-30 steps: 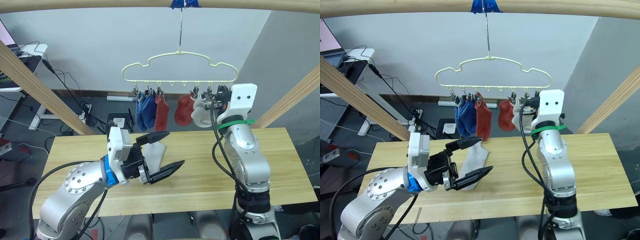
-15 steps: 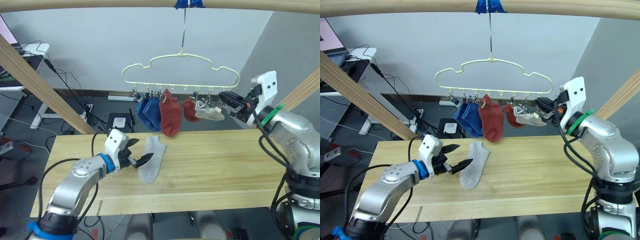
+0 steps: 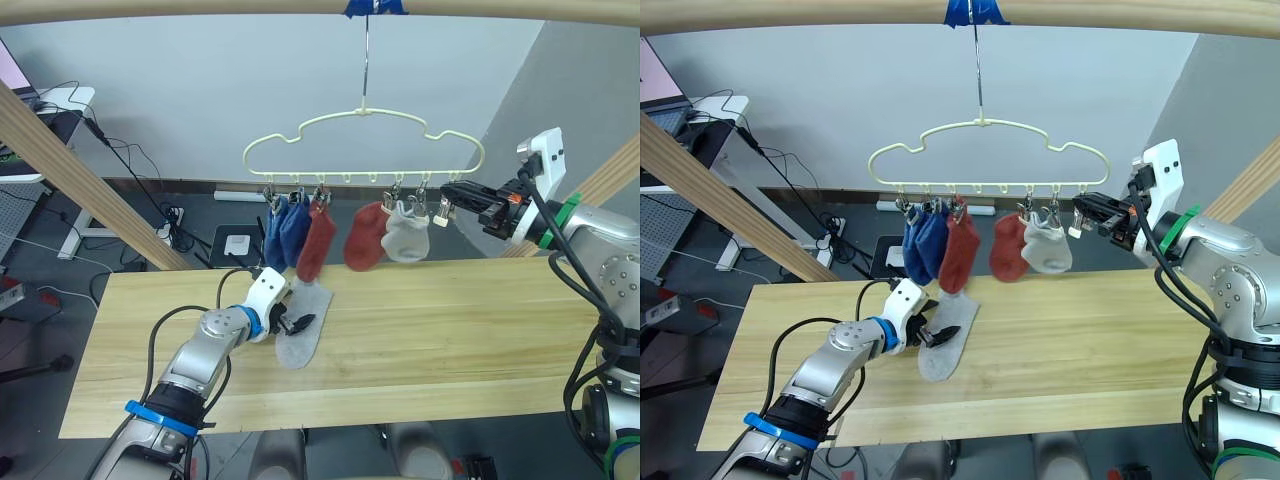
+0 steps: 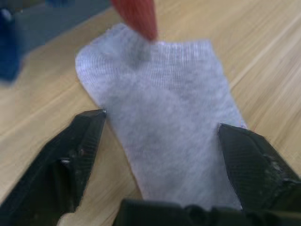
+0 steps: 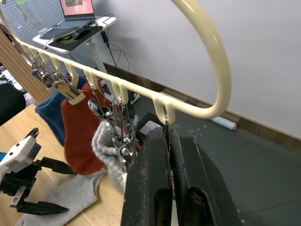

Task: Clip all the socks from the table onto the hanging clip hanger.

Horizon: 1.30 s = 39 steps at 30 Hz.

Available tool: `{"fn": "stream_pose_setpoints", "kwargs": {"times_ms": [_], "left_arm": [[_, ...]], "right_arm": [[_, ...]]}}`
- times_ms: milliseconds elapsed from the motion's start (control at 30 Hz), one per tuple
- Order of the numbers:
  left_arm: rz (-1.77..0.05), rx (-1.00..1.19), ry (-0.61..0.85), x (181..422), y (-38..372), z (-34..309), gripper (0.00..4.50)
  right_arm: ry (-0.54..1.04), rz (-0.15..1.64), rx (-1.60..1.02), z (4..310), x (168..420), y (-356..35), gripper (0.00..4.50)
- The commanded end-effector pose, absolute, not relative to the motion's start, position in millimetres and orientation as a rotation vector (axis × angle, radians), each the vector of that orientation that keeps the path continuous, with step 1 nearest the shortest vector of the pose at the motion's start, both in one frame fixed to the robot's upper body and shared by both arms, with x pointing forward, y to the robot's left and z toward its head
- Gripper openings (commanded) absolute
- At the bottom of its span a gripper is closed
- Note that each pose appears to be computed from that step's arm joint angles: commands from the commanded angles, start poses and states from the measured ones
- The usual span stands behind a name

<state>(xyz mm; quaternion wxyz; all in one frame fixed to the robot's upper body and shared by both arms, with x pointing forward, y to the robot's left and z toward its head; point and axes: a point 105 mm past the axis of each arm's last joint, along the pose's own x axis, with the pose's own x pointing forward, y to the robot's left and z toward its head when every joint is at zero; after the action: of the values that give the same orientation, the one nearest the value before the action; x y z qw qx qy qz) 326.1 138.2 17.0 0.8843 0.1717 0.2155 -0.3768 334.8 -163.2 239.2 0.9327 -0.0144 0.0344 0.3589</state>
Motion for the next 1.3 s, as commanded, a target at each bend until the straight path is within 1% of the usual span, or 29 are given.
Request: {"fn": "stream_pose_setpoints", "kwargs": {"times_ms": [33, 67, 100, 167, 300, 367, 500, 633, 733, 833, 933, 1067, 1200, 1300], "left_arm": [[-0.846, 0.369, 0.470, 314, 136, 10, 2.97], [-0.858, 0.368, 0.473, 312, 135, 10, 2.63], [-0.866, 0.374, 0.471, 311, 135, 9, 2.40], [-0.871, 0.387, 0.457, 311, 135, 11, 1.80], [-0.894, 0.392, 0.359, 308, 124, 23, 0.55], [-0.922, 0.376, 0.330, 304, 118, 29, 0.03], [-0.990, 0.319, 0.227, 294, 104, 54, 0.03], [-1.144, 0.262, 0.105, 274, 88, 86, 0.03], [-1.289, 0.298, 0.014, 252, 77, 107, 0.03], [-1.356, 0.341, -0.046, 244, 74, 119, 0.03], [-1.376, 0.383, -0.132, 245, 68, 133, 0.03], [-1.359, 0.387, -0.248, 254, 54, 148, 0.03], [-1.342, 0.350, -0.332, 261, 41, 160, 0.03], [-1.337, 0.331, -0.366, 265, 32, 165, 0.03]], "right_arm": [[0.046, 0.735, -0.050, 246, 330, -164, 0.00], [0.047, 0.733, -0.051, 245, 330, -164, 0.00], [0.047, 0.731, -0.049, 245, 330, -164, 0.00], [0.047, 0.730, -0.046, 244, 330, -163, 0.00], [0.063, 0.741, -0.044, 239, 327, -161, 0.00], [0.074, 0.745, -0.036, 237, 326, -161, 0.00], [0.121, 0.750, -0.017, 237, 324, -166, 0.00], [0.173, 0.767, 0.030, 239, 321, -171, 0.00], [0.208, 0.788, 0.082, 242, 319, -175, 0.00], [0.241, 0.811, 0.141, 245, 316, -177, 0.00], [0.263, 0.871, 0.292, 256, 312, -179, 0.00], [0.330, 0.921, 0.390, 253, 302, -179, 0.00], [0.329, 0.942, 0.472, 254, 299, -177, 0.00], [0.319, 0.939, 0.491, 253, 298, -174, 0.00]]}}
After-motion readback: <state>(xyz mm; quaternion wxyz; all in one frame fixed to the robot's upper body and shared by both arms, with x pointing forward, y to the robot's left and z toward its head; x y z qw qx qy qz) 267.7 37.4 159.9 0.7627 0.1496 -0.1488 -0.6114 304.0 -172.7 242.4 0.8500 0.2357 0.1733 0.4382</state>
